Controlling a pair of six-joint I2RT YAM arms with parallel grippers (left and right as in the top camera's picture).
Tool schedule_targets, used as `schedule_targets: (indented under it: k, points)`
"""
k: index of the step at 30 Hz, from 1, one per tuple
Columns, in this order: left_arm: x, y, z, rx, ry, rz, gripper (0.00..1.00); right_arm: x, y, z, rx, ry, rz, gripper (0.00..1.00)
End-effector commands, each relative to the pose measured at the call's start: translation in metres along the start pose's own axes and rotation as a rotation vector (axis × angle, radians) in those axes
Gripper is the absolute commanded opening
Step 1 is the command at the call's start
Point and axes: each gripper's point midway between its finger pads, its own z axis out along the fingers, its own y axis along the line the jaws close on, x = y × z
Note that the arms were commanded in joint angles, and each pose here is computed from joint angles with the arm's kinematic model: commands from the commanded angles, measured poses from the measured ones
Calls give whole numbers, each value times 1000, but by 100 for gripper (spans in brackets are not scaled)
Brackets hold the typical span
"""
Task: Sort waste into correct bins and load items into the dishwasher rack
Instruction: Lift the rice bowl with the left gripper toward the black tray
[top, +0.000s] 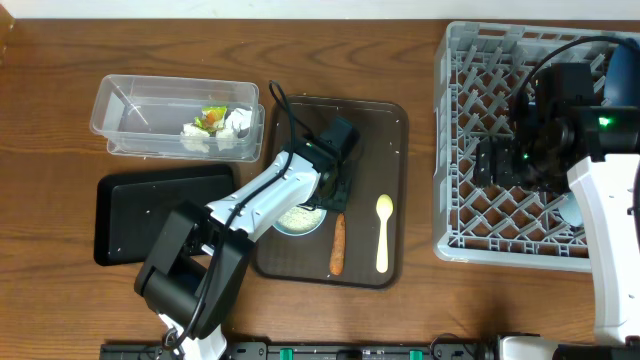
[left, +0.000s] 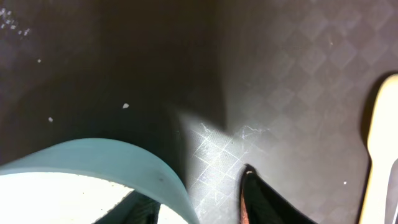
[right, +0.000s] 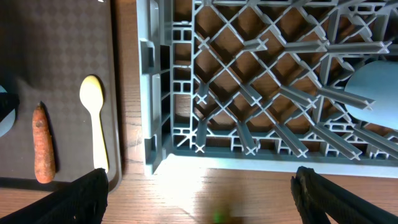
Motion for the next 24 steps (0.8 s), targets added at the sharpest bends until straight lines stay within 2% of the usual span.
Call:
schedule_targets:
  k: [1, 10, 17, 21, 24]
  points:
    - [3, 1, 5, -7, 14, 3, 38, 0, -4, -1, 14, -7, -1, 93]
    - [15, 6, 16, -18, 41, 1, 35, 1, -4, -1, 14, -6, -1, 93]
    - [14, 6, 16, -18, 40, 2, 19, 1, -4, -1, 14, -5, -1, 93]
    - [15, 7, 16, -19, 43, 1, 6, 1, -4, -1, 14, -4, -1, 93]
    - [17, 8, 14, -24, 49, 1, 6, 1, -4, -1, 14, -4, -1, 94]
